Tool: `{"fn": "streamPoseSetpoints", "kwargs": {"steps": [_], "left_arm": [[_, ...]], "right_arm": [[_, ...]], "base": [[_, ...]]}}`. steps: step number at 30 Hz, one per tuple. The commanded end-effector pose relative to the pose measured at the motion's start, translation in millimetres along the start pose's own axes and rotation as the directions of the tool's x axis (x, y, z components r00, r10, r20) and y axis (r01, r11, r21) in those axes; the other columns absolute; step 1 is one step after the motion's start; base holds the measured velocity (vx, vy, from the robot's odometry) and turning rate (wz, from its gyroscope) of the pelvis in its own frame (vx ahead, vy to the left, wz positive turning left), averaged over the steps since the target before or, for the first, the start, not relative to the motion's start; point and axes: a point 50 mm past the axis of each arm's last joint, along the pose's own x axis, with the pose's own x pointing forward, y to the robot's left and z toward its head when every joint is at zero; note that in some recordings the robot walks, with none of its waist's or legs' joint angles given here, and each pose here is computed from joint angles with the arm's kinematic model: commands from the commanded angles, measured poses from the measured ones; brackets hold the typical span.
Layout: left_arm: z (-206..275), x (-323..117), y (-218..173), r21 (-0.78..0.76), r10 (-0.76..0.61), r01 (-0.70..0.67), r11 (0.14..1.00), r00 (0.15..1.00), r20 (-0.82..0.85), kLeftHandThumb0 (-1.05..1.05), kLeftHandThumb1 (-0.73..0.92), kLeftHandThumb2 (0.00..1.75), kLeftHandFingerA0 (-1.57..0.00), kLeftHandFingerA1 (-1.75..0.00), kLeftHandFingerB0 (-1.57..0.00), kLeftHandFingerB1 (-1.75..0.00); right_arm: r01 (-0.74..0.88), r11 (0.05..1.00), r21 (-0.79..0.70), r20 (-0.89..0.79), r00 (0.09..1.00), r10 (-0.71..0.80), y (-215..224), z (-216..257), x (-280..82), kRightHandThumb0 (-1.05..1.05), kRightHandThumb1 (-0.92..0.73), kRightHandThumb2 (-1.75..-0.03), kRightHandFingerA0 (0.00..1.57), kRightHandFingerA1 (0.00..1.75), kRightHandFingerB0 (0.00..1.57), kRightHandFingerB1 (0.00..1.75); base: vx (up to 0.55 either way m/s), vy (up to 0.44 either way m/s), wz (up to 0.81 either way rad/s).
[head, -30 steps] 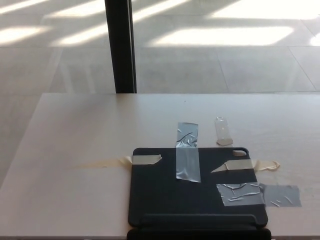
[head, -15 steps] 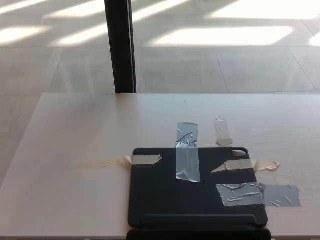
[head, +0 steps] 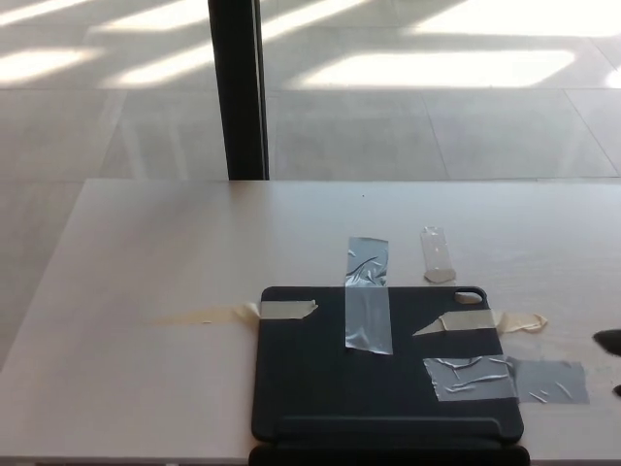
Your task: The robot uses its right hand to open a folded tablet cover kept in the middle of the desk
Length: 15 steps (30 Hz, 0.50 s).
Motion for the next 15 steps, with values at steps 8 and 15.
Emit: {"fn": "streamPoseSetpoints", "kwargs": {"steps": [8, 15], "left_arm": [[-12.6, -3.3, 17.1, 0.007, 0.041, -0.040, 0.999, 0.999, -0.036, -0.79, 0.89, 0.66, -0.76, -0.77, -0.54, -0.67], [-16.3, -3.5, 16.8, 0.012, 0.048, -0.048, 0.999, 0.998, -0.043, -0.80, 0.89, 0.66, -0.77, -0.76, -0.56, -0.67]], "right_arm": [[0.946, 0.319, -0.055, -0.565, 0.234, -0.791, -147.9, -142.9, -97.0, -0.75, -0.89, -0.67, 0.75, 0.52, 0.58, 0.45], [0.984, 0.096, -0.149, -0.649, -0.024, -0.760, -136.8, -172.2, -127.4, -0.89, -0.72, -0.85, 0.71, 0.60, 0.59, 0.54]], "base": [[0.00, 0.000, 0.00], [0.00, 0.000, 0.00]]}}
